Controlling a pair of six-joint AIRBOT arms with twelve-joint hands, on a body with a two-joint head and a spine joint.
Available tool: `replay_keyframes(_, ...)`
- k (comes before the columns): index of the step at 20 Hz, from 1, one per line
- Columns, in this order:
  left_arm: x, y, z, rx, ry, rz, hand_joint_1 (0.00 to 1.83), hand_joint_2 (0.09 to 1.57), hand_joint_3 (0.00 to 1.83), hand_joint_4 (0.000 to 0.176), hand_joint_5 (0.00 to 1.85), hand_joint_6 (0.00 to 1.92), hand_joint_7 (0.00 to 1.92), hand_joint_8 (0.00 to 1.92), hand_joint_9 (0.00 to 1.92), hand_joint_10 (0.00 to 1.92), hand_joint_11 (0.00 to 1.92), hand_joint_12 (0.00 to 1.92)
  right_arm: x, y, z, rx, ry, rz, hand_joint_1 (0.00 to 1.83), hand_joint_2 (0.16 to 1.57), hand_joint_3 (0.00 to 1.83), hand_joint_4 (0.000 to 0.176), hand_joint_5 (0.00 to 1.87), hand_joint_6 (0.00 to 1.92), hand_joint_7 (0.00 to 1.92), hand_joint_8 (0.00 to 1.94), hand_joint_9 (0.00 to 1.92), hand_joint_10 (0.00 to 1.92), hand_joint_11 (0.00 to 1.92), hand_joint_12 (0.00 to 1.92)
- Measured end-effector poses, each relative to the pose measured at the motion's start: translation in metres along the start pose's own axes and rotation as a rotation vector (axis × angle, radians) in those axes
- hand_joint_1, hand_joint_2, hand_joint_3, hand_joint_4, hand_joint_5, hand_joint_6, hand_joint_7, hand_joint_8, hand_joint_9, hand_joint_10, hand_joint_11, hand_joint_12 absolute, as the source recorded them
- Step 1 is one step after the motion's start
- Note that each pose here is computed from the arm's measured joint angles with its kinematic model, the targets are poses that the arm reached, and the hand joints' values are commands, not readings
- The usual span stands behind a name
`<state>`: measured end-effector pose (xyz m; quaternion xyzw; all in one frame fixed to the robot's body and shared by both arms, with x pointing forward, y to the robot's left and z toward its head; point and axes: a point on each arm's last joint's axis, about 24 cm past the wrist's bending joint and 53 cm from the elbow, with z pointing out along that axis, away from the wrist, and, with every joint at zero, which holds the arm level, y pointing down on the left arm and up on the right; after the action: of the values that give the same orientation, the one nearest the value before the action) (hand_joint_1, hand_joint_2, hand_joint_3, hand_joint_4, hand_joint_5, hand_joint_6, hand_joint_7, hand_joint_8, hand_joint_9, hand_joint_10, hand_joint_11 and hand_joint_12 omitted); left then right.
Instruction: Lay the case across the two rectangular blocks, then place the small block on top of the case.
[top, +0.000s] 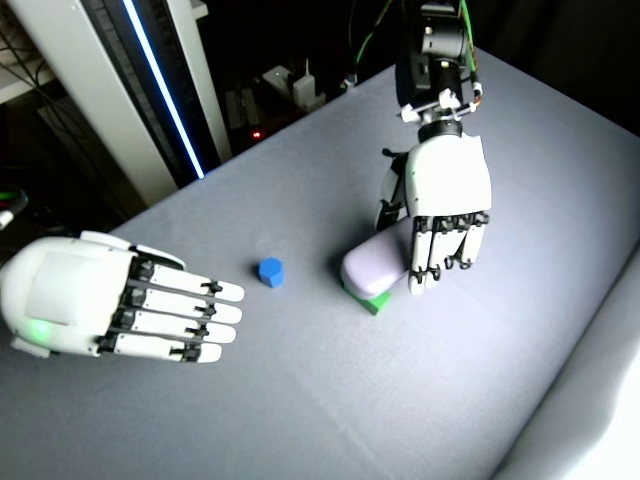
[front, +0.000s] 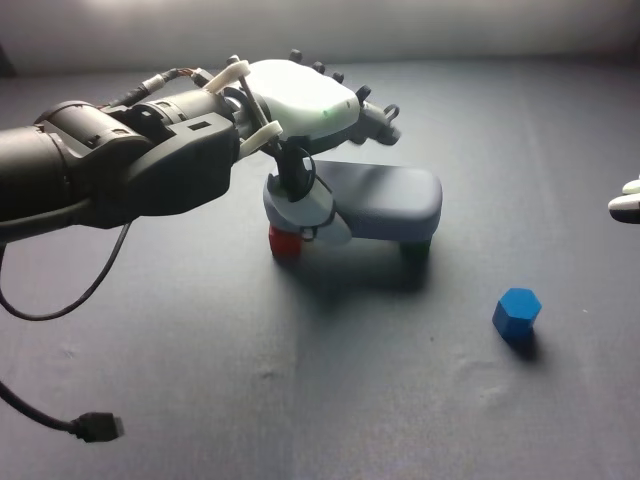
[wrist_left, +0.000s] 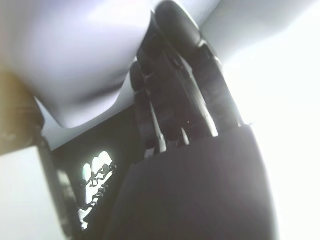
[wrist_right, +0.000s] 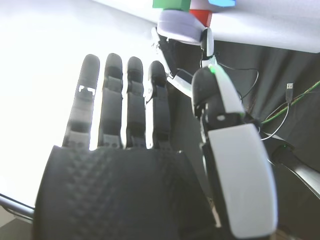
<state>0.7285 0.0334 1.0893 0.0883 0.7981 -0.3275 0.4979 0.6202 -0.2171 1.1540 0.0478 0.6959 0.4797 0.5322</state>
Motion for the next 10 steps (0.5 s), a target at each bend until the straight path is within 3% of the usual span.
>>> replay_keyframes(4,-0.009,-0.010,-0.011,0.031,-0.036,-0.014,0.91,0.87,0.00,0.067,0.31,0.00,0.39,0.00,0.46,0.00,0.07,1.15,0.000,0.000,0.000,0.002,0.000,0.001,0.77,1.29,0.00,0.000,0.48,0.00,0.40,0.00,0.37,0.00,0.00,0.89)
replay_keyframes(6,-0.021,-0.017,-0.026,0.065,-0.091,-0.023,0.90,0.87,0.00,0.070,0.30,0.00,0.36,0.00,0.42,0.00,0.06,1.15,0.000,0.000,0.000,0.000,0.000,0.002,0.79,1.29,0.00,0.000,0.48,0.00,0.41,0.00,0.37,0.00,0.00,0.89)
replay_keyframes(7,-0.026,-0.021,-0.033,0.080,-0.115,-0.027,0.95,0.86,0.00,0.055,0.32,0.00,0.38,0.00,0.43,0.00,0.07,1.20,0.000,0.000,0.000,0.001,0.000,0.002,0.80,1.28,0.00,0.000,0.49,0.00,0.41,0.00,0.37,0.00,0.00,0.90)
replay_keyframes(8,-0.030,-0.025,-0.045,0.098,-0.143,-0.027,0.95,0.86,0.00,0.019,0.33,0.00,0.39,0.01,0.44,0.01,0.11,1.23,0.000,0.000,0.000,0.001,0.000,0.003,0.80,1.28,0.00,0.000,0.49,0.00,0.41,0.00,0.38,0.00,0.00,0.90)
replay_keyframes(10,-0.036,-0.029,-0.073,0.134,-0.204,-0.038,0.92,0.86,0.00,0.024,0.30,0.00,0.38,0.00,0.39,0.00,0.01,1.19,0.000,0.000,0.000,-0.001,0.002,0.003,0.84,1.27,0.00,0.000,0.48,0.00,0.41,0.00,0.36,0.00,0.00,0.88)
